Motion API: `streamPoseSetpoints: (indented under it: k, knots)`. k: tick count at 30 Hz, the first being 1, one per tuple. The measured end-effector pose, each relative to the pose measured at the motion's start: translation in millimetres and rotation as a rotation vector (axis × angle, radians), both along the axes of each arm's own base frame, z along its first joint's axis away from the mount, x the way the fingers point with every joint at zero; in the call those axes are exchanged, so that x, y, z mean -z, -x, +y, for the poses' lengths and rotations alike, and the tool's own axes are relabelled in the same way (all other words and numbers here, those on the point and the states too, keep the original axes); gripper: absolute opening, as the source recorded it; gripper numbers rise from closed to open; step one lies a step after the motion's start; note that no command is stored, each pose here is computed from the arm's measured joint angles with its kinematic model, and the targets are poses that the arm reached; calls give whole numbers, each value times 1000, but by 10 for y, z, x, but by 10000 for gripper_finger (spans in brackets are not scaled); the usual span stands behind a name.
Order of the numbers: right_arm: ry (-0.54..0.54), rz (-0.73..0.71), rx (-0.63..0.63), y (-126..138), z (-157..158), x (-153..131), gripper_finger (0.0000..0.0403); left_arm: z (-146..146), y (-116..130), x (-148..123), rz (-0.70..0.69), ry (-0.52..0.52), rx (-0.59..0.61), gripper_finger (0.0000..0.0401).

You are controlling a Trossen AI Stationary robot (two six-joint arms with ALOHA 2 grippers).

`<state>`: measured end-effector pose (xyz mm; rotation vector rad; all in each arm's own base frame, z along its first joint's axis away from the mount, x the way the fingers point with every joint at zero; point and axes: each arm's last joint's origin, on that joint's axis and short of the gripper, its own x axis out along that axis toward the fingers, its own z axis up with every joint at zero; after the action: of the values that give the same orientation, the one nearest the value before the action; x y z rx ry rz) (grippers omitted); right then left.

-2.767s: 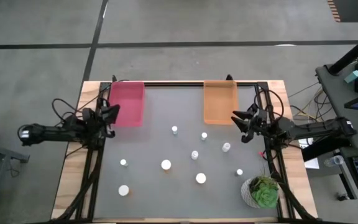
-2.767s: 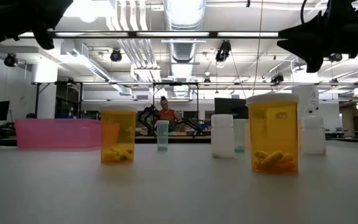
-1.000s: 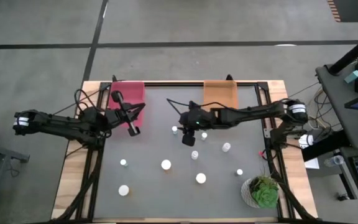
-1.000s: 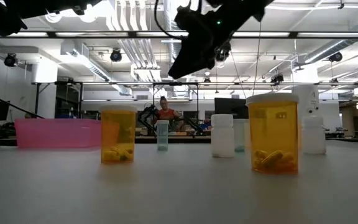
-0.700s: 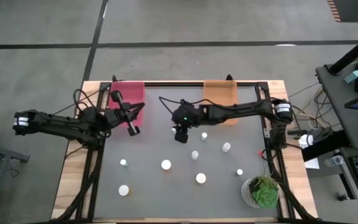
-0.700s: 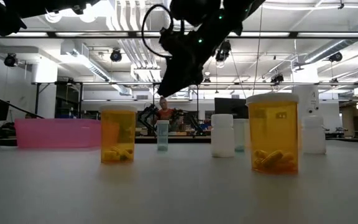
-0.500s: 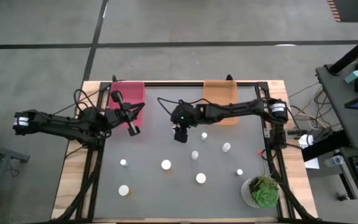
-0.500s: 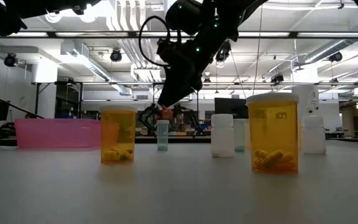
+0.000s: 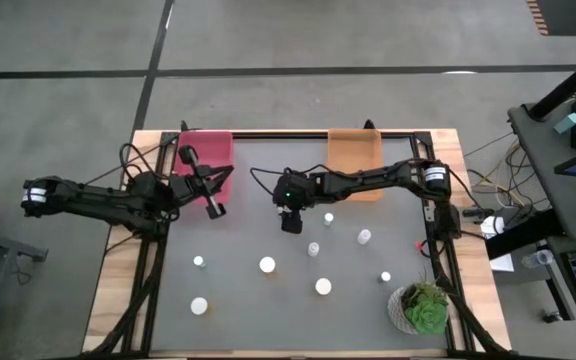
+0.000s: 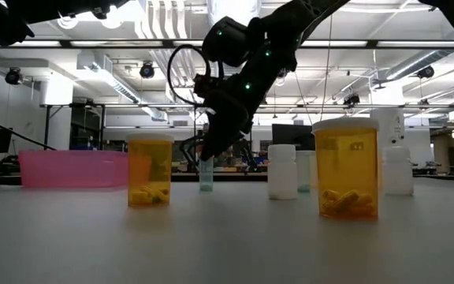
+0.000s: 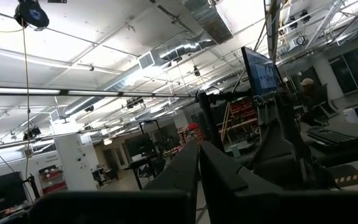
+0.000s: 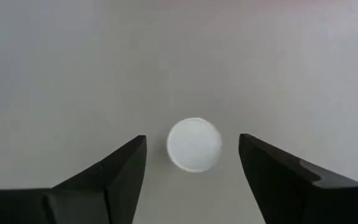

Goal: Pick and place medicine bottles into bin by pill shape (circle, oval)
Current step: Put the top middle blue tablet bottle into the orange bin

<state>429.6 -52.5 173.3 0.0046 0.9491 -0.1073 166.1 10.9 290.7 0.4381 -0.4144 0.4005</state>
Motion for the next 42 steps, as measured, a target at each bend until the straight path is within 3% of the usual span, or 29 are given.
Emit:
streamPoseSetpoints:
  k: [14,28,36,42]
  knots:
    - [2,-34,0,-31,-3,-4,200,0,-1,1,5,-14,-8,1]
    - [2,-34,0,-29,-3,-7,111,0,-2,3,6,-15,-8,1]
    - [-13,-42,21,-23,-2,-46,122,0,-1,4,6,-15,-8,1]
    - [0,-94,34,58,-26,-341,116,0,-2,4,7,-15,-8,1]
